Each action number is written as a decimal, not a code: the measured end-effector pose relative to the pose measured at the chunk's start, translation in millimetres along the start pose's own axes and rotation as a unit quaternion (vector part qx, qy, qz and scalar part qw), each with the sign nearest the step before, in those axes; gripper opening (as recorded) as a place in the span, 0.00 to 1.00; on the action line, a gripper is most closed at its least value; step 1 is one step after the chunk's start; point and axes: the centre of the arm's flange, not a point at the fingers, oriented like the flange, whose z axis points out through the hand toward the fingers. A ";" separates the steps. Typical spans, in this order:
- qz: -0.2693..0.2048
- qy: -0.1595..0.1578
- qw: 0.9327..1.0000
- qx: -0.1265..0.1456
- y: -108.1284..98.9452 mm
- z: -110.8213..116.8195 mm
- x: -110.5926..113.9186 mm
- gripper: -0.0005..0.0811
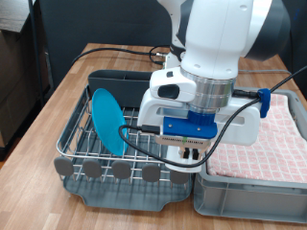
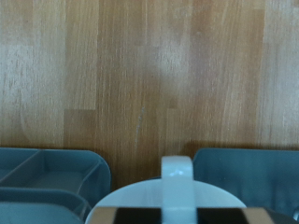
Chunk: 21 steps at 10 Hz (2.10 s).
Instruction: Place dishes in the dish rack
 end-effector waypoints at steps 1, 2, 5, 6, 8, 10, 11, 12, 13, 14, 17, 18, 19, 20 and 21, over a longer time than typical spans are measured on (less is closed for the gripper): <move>0.000 -0.004 1.000 0.001 -0.7 6.8 2.0 0.09; 0.001 -0.008 1.000 0.002 -1.9 13.0 3.4 0.09; 0.002 -0.022 1.000 0.001 -5.9 30.1 4.2 0.09; 0.001 -0.023 1.000 0.001 -7.2 33.0 4.6 0.09; 0.001 -0.023 1.000 0.001 -8.5 35.6 4.7 0.09; 0.000 -0.023 1.000 0.001 -8.9 36.1 4.6 0.09; 0.000 -0.023 1.000 0.001 -9.0 36.1 4.7 0.09; 0.000 -0.023 1.000 0.001 -9.1 36.1 4.6 0.09; 0.000 -0.024 1.000 0.000 -9.5 36.7 3.9 0.16; -0.001 -0.025 1.000 0.000 -10.3 37.8 2.9 0.16; -0.002 -0.031 1.000 -0.003 -11.5 38.9 0.7 0.63; -0.004 -0.039 0.999 -0.008 -12.9 37.5 -1.1 0.63; -0.006 -0.051 0.999 -0.012 -15.5 34.3 -3.2 0.86; -0.009 -0.065 0.998 -0.014 -18.2 29.9 -4.8 0.86; -0.012 -0.075 0.997 -0.015 -20.6 25.1 -5.4 0.96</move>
